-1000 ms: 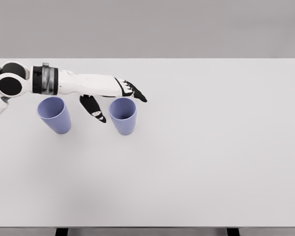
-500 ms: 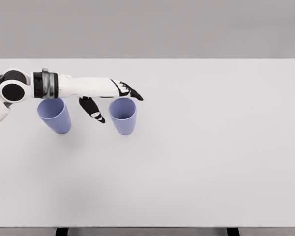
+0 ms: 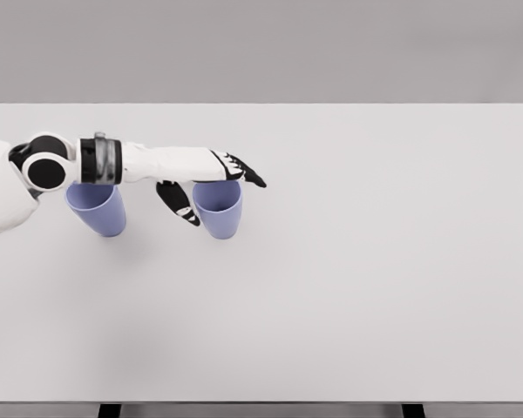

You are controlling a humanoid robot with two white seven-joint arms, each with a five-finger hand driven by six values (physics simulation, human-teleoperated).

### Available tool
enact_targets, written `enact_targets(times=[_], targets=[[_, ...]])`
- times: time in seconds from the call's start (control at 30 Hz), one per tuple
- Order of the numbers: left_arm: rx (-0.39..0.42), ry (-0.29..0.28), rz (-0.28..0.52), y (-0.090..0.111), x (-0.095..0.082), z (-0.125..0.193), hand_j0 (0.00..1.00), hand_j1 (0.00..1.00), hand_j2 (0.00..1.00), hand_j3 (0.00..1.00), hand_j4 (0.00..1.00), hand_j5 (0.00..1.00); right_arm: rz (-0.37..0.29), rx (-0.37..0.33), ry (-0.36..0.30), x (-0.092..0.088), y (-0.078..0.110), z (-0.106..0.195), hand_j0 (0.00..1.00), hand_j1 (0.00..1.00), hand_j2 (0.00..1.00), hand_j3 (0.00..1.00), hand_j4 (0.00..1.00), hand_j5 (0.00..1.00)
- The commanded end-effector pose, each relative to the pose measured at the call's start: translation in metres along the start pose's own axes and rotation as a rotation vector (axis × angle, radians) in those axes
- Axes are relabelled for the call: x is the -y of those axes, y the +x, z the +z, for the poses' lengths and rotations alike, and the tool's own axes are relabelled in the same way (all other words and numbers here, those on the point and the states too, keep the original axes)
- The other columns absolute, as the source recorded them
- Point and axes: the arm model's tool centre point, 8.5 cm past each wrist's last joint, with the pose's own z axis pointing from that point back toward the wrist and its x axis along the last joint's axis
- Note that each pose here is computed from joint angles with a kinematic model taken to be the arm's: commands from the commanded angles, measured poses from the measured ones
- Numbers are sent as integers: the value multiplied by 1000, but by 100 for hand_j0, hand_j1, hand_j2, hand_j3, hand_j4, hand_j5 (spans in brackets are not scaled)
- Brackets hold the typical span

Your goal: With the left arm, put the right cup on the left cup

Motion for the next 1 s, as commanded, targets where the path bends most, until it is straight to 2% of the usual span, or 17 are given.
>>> enact_targets(times=[0.0, 0.03, 0.07, 0.1, 0.23, 0.33, 0.6, 0.97], targets=[[-3, 13, 0, 0, -2, 0, 100, 100, 100, 100, 100, 100, 1, -1, 1, 0, 0, 0, 100, 100, 100, 100, 100, 100], [-5, 23, 0, -1, -2, 0, 100, 100, 100, 100, 100, 100, 1, -1, 1, 0, 0, 0, 100, 100, 100, 100, 100, 100], [-8, 33, 0, -2, -2, 1, 96, 96, 96, 96, 96, 96, 1, -1, 1, 0, 0, 0, 100, 100, 100, 100, 100, 100], [-11, 33, -3, -2, -2, 2, 84, 84, 84, 84, 84, 84, 1, -1, 1, 0, 0, 0, 100, 100, 100, 100, 100, 100], [-25, 19, -1, -6, 5, 3, 74, 74, 74, 74, 74, 74, 1, -1, 1, 0, 0, 0, 100, 100, 100, 100, 100, 100], [-28, 23, -1, -6, 4, 6, 63, 63, 63, 63, 63, 63, 1, -1, 1, 0, 0, 0, 100, 100, 100, 100, 100, 100], [-39, 54, -32, -3, -16, 27, 60, 60, 60, 60, 60, 60, 1, -1, 1, 0, 0, 0, 100, 100, 100, 100, 100, 100], [-98, 110, -112, 15, -59, 105, 60, 60, 60, 60, 60, 60, 1, -1, 1, 0, 0, 0, 100, 100, 100, 100, 100, 100]])
